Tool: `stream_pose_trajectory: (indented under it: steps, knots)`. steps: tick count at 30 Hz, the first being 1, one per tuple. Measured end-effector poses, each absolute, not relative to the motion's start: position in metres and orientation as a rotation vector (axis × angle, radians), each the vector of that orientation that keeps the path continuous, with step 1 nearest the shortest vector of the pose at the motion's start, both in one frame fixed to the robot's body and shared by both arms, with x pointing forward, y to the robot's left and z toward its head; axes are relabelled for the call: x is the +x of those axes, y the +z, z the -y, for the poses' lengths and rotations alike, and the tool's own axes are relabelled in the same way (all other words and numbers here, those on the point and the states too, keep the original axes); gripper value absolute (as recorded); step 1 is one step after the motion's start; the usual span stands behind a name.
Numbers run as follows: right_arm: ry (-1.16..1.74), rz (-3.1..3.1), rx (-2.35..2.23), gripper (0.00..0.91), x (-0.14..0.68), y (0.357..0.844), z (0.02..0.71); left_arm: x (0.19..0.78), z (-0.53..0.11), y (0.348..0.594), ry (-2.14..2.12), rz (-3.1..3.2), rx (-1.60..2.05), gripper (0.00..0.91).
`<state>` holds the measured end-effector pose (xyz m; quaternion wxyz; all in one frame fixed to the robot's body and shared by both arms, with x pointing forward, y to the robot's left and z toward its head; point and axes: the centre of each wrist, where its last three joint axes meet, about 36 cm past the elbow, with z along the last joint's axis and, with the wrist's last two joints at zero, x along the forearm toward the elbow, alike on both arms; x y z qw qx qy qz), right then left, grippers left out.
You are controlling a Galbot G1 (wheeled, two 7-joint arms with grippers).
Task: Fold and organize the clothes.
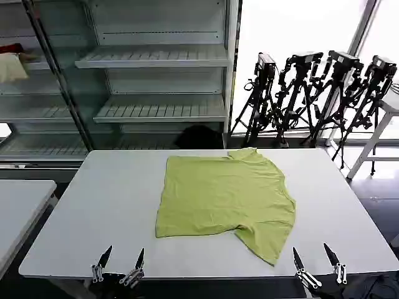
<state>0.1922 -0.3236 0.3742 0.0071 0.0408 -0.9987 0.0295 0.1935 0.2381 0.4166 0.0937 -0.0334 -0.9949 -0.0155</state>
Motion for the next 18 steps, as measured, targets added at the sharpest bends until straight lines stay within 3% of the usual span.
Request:
stream_pose_trajectory:
  steps: [18]
  knots:
    - [0.142,3.064,0.134,0.907,0.193,0.394,0.313,0.201,-0.234,0.435,-0.022,2.925,-0.126,0.907]
